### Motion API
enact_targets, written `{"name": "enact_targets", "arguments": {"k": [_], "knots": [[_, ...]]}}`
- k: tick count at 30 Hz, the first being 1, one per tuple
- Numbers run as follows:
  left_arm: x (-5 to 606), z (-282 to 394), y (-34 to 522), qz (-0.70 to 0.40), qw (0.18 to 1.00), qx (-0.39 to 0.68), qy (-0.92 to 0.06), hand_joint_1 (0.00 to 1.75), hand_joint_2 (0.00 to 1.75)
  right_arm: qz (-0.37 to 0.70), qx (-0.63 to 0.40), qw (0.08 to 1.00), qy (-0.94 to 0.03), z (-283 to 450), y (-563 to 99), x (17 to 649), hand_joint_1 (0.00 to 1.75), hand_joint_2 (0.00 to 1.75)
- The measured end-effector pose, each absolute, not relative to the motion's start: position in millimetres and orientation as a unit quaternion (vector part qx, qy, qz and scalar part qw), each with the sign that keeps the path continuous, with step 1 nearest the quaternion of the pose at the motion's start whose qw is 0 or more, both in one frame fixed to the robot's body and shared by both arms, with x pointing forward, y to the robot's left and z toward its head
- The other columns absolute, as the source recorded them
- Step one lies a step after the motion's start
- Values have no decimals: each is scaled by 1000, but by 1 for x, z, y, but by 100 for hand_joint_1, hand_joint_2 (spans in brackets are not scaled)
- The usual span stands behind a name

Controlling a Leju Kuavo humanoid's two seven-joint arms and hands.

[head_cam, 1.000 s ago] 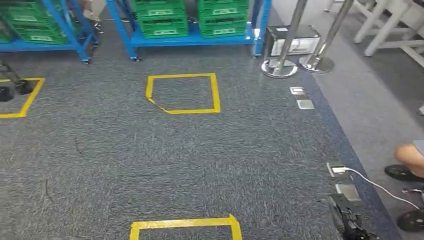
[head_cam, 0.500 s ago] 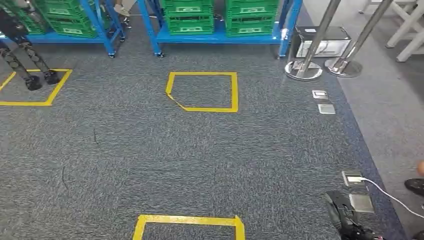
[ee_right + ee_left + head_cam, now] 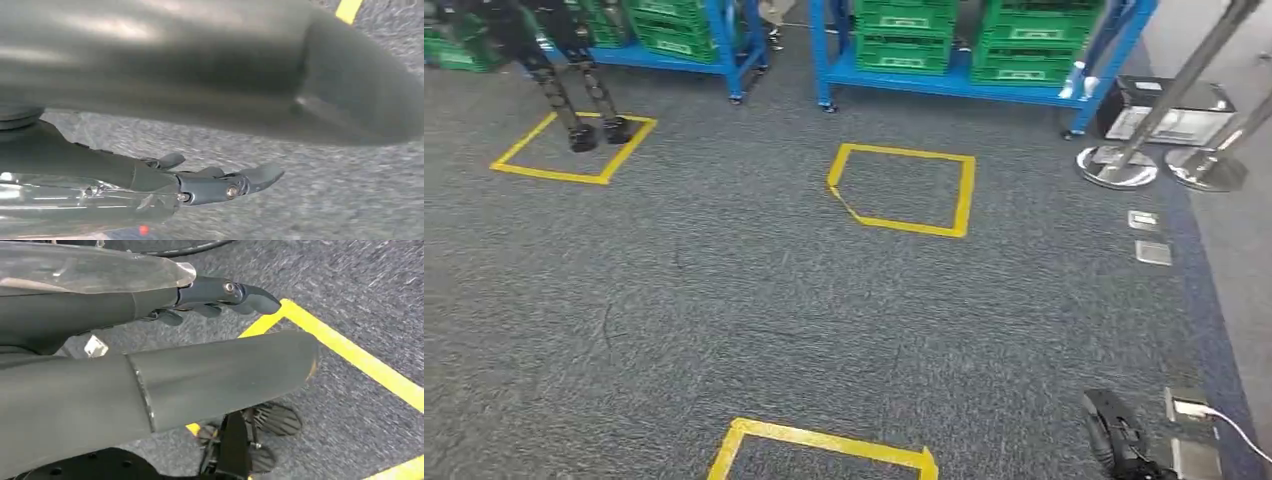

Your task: Take the parts from the cabinet and place them on the table.

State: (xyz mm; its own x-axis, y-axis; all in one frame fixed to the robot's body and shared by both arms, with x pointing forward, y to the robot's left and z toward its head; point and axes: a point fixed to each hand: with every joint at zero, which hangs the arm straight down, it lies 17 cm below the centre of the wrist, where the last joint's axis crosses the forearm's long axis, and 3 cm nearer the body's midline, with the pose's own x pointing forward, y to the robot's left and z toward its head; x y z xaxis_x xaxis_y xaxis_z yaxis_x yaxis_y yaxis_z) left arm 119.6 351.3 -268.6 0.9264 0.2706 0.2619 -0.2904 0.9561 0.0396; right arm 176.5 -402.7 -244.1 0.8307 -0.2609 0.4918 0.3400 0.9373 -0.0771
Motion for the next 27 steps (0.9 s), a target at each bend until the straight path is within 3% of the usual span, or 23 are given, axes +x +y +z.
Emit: {"name": "enact_targets", "arguments": {"k": [27], "knots": [[116,-269,352,134,983,40,-123,0,0,-159,-68,954,-243,-244,-392,183,0,0]]}}
